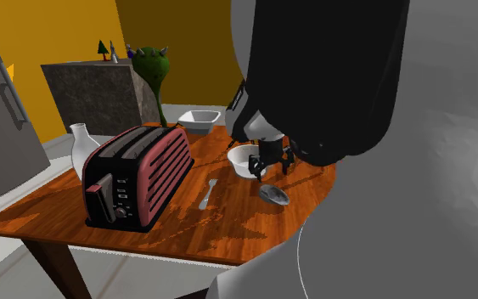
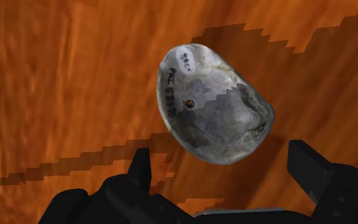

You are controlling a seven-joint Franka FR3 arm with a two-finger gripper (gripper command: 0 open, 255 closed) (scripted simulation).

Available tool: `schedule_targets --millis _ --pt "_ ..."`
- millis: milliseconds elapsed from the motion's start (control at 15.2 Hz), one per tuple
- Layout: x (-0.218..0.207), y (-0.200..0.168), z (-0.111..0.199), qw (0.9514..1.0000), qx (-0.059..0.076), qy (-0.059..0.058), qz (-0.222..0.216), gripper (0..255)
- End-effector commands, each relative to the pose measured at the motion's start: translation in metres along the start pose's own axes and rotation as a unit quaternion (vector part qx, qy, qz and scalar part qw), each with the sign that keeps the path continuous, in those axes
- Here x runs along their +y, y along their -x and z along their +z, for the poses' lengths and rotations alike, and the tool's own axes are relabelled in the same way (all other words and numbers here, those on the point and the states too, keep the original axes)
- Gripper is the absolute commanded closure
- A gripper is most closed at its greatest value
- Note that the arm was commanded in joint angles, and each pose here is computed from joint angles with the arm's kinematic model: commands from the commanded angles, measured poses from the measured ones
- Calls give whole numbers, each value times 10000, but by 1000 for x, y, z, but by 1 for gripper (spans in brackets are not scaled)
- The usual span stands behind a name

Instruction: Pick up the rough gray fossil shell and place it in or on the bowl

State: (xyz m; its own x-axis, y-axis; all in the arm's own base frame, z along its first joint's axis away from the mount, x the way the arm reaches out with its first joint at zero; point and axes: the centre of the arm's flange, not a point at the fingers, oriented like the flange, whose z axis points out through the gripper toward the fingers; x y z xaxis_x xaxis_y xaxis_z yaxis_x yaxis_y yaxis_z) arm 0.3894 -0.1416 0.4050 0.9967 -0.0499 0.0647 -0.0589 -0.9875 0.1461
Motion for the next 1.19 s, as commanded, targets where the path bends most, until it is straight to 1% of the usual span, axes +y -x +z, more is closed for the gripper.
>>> schedule_targets --millis 0,330,792,858,1122 --pt "-1 -1 11 10000 4 8 -5 0" --pt "-1 -1 36 10000 4 8 -5 0" --pt "-1 -1 36 10000 4 8 -5 0" --pt "-1 -1 36 10000 4 8 -5 255" --pt "-1 0 36 10000 4 8 -5 255"
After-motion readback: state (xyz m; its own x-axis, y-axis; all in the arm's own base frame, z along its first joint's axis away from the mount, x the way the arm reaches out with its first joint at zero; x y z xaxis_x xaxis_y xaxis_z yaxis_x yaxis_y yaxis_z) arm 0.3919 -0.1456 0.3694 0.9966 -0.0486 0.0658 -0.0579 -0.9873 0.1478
